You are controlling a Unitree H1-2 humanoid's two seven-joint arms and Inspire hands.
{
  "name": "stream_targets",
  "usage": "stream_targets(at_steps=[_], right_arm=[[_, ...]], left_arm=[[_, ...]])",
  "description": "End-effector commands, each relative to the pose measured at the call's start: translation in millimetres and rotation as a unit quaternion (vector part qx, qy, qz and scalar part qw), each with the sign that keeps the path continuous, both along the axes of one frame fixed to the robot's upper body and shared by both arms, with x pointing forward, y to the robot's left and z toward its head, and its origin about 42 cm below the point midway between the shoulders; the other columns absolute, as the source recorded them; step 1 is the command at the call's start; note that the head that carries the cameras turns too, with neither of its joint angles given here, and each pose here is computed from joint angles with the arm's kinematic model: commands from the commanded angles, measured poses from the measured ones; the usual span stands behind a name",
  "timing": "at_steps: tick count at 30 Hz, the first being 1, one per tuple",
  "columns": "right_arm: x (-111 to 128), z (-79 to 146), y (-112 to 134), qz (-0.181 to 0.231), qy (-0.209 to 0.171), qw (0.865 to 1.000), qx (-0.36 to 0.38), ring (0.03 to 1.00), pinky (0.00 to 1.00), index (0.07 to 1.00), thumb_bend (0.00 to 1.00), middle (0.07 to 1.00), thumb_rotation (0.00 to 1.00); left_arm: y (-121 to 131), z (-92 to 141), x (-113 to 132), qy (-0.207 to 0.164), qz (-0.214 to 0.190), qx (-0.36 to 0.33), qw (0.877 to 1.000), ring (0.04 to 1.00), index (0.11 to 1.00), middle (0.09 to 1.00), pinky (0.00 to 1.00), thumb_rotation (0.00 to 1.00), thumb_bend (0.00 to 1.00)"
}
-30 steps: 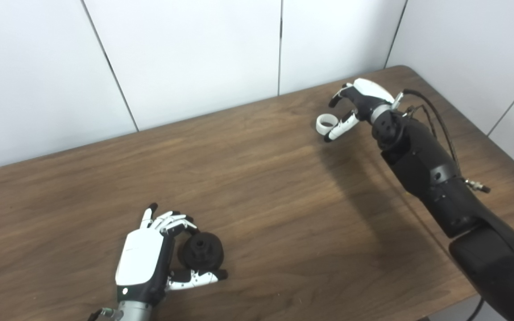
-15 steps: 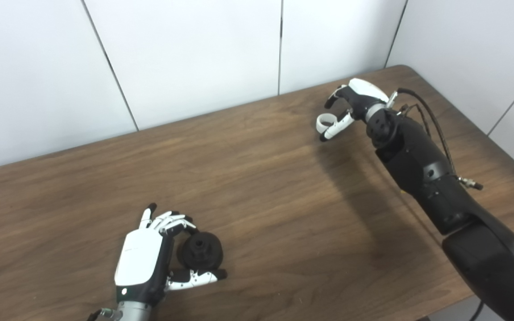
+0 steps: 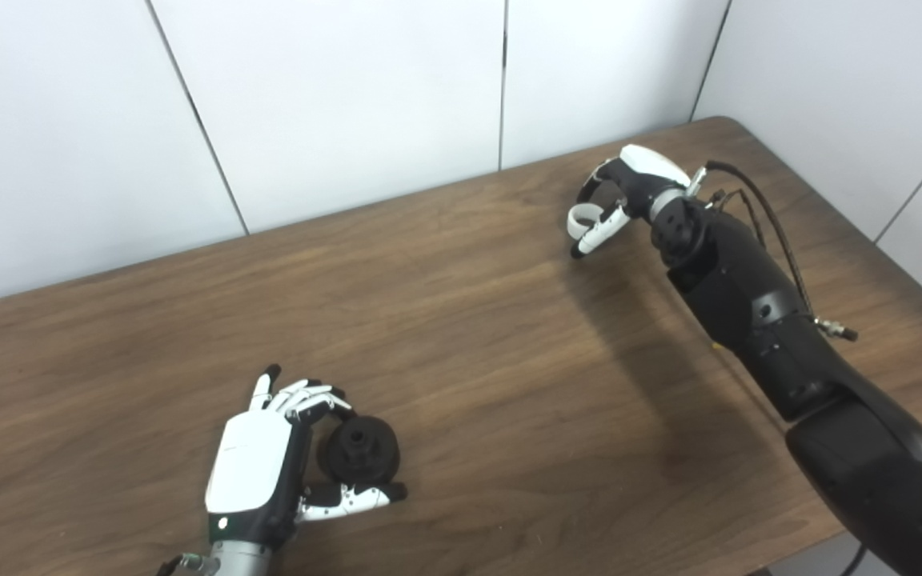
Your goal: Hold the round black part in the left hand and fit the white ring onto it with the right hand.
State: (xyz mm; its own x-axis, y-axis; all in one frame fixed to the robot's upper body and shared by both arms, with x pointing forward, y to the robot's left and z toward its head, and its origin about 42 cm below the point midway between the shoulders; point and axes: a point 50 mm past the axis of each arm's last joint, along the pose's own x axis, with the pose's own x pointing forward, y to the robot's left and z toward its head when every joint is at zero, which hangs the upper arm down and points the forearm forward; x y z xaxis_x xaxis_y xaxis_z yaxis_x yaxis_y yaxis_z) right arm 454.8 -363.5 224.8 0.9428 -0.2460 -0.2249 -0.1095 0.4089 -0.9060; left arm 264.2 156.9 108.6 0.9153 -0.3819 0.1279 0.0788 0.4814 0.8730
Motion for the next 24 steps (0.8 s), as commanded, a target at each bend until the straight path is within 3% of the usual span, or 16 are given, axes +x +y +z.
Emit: stream_targets(at_steps=[1,24], right_arm=[[9.7,32.0,-4.0,-0.001,-0.042,0.999,-0.013,1.0,1.0,0.649,0.84,0.937,0.18],[3.8,33.3,-11.0,0.001,-0.036,0.999,-0.033,1.0,1.0,0.665,0.83,0.925,0.21]], left_arm=[[10.4,-19.3,-15.1,0.03,0.012,0.016,0.999,0.826,0.483,0.734,1.0,0.05,0.52],[12.5,-19.7,-16.1,0.03,0.012,0.018,0.999,0.825,0.483,0.733,1.0,0.05,0.52]])
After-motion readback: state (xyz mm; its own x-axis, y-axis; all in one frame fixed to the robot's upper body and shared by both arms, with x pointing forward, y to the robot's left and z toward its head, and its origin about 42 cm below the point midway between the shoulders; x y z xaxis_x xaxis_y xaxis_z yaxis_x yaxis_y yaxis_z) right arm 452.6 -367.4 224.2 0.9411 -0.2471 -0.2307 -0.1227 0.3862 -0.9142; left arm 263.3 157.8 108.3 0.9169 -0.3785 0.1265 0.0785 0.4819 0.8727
